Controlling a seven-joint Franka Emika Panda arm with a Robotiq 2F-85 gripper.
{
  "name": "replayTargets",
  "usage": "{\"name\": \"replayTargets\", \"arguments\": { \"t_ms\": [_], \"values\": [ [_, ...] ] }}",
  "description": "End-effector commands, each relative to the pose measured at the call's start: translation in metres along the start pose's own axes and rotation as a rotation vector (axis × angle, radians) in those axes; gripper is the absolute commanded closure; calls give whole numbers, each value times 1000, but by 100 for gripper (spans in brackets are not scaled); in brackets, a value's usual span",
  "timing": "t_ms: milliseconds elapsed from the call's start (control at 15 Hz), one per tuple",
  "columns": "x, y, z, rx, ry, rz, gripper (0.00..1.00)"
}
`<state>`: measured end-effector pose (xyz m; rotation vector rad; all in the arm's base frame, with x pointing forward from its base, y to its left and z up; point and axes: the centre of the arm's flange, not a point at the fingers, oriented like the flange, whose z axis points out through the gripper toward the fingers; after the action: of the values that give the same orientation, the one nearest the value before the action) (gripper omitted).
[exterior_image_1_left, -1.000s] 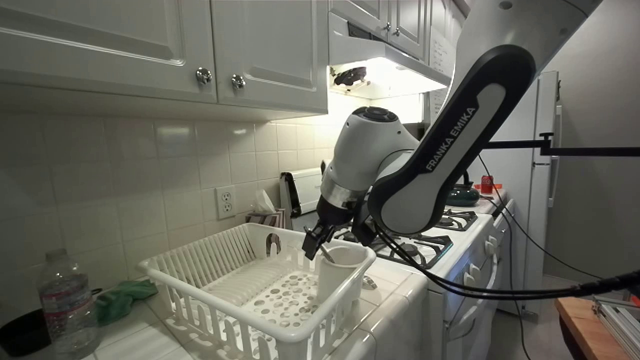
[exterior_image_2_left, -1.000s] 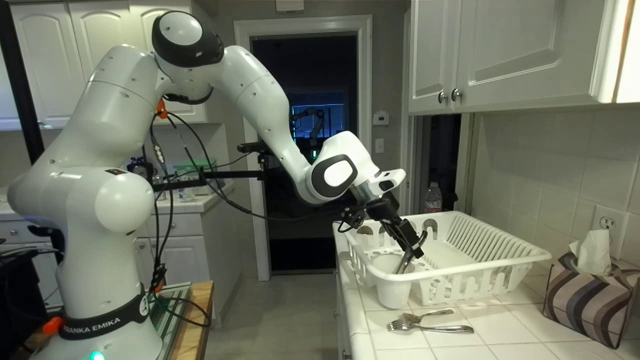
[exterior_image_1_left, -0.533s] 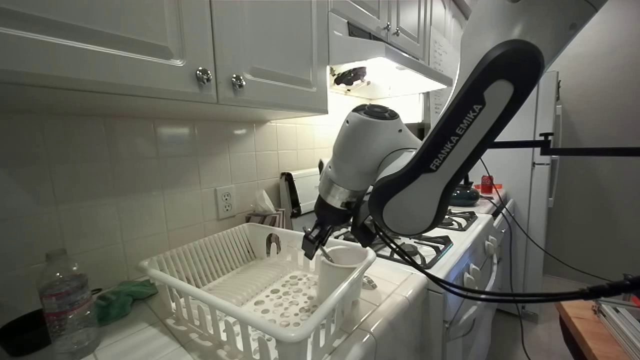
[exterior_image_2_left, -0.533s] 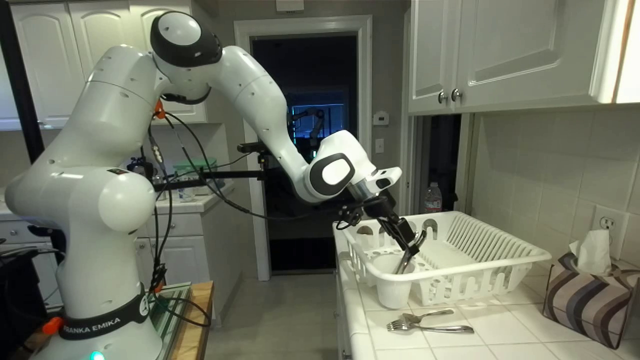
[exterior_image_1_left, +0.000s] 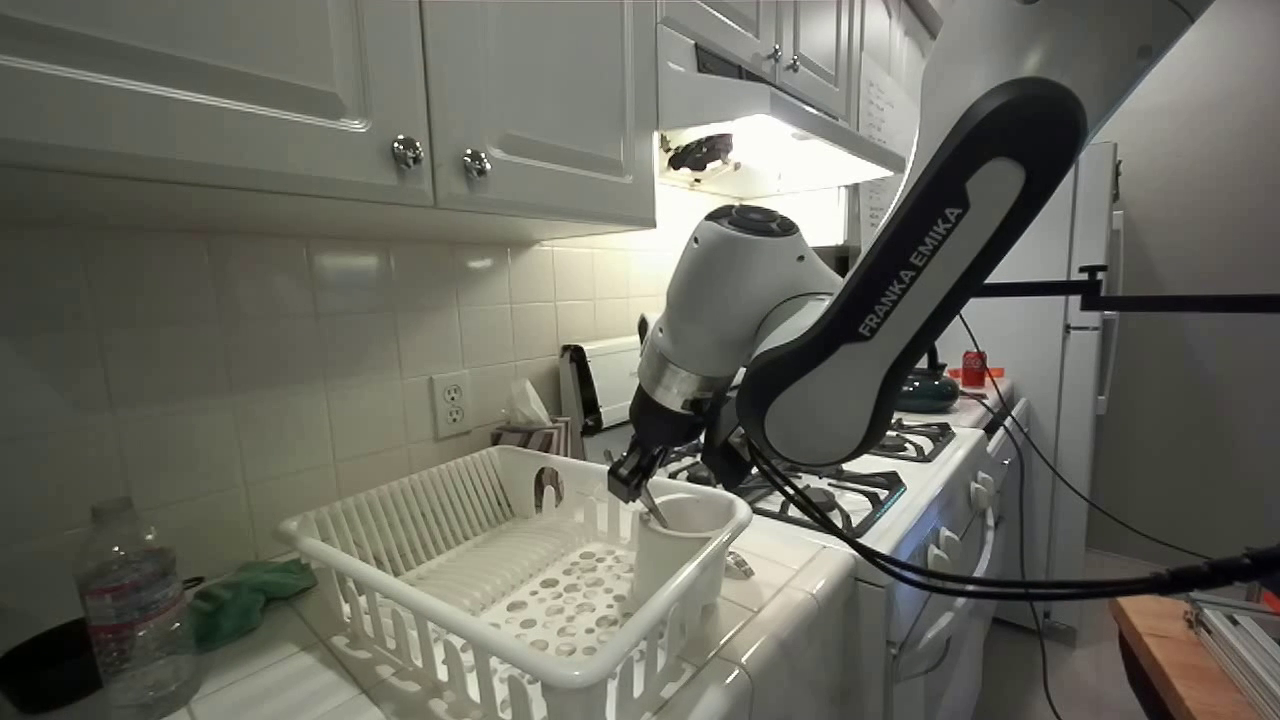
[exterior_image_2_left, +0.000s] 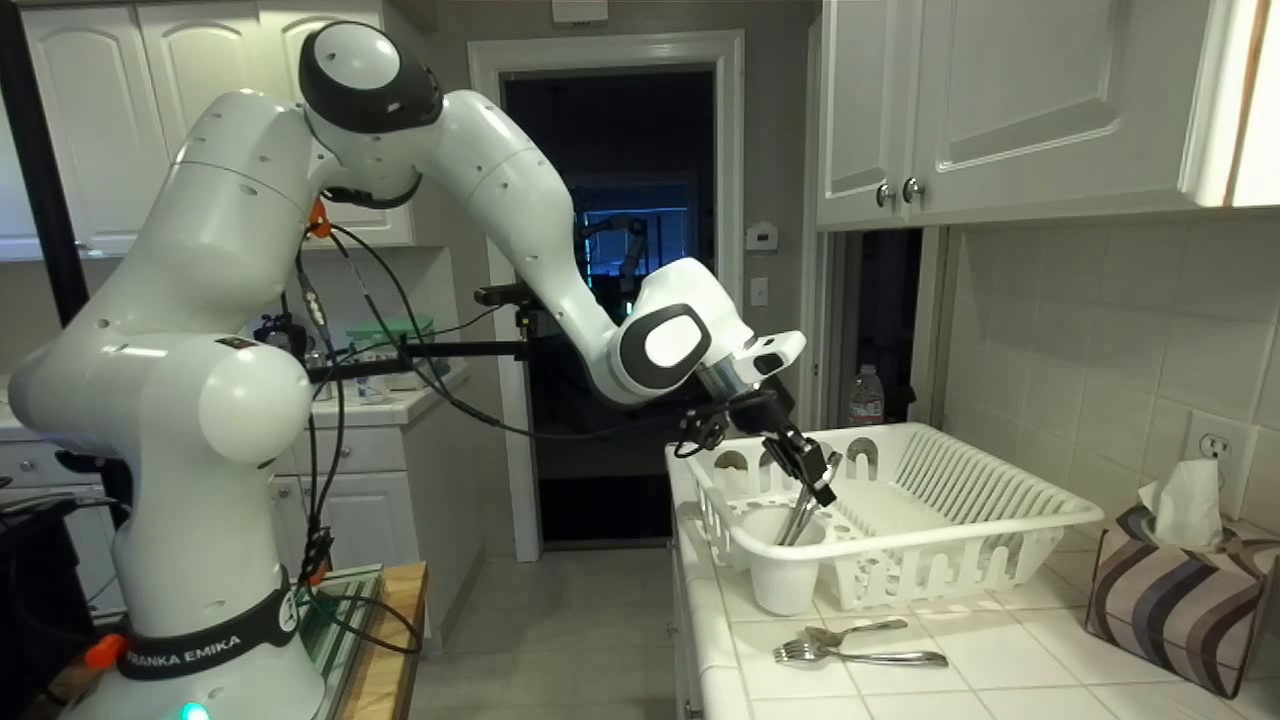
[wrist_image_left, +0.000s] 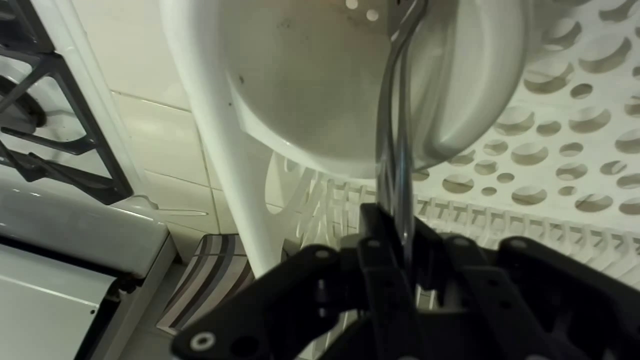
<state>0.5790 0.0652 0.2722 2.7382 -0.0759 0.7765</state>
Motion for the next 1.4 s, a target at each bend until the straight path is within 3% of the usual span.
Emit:
{"name": "replayTargets", "arguments": {
  "t_ms": [0,467,1333],
  "values": [
    [-4,-2,-11,2,1,1,100],
    [4,0,-23,20,3,12,98],
    [46,37,-62,62,43,123,98]
  ]
}}
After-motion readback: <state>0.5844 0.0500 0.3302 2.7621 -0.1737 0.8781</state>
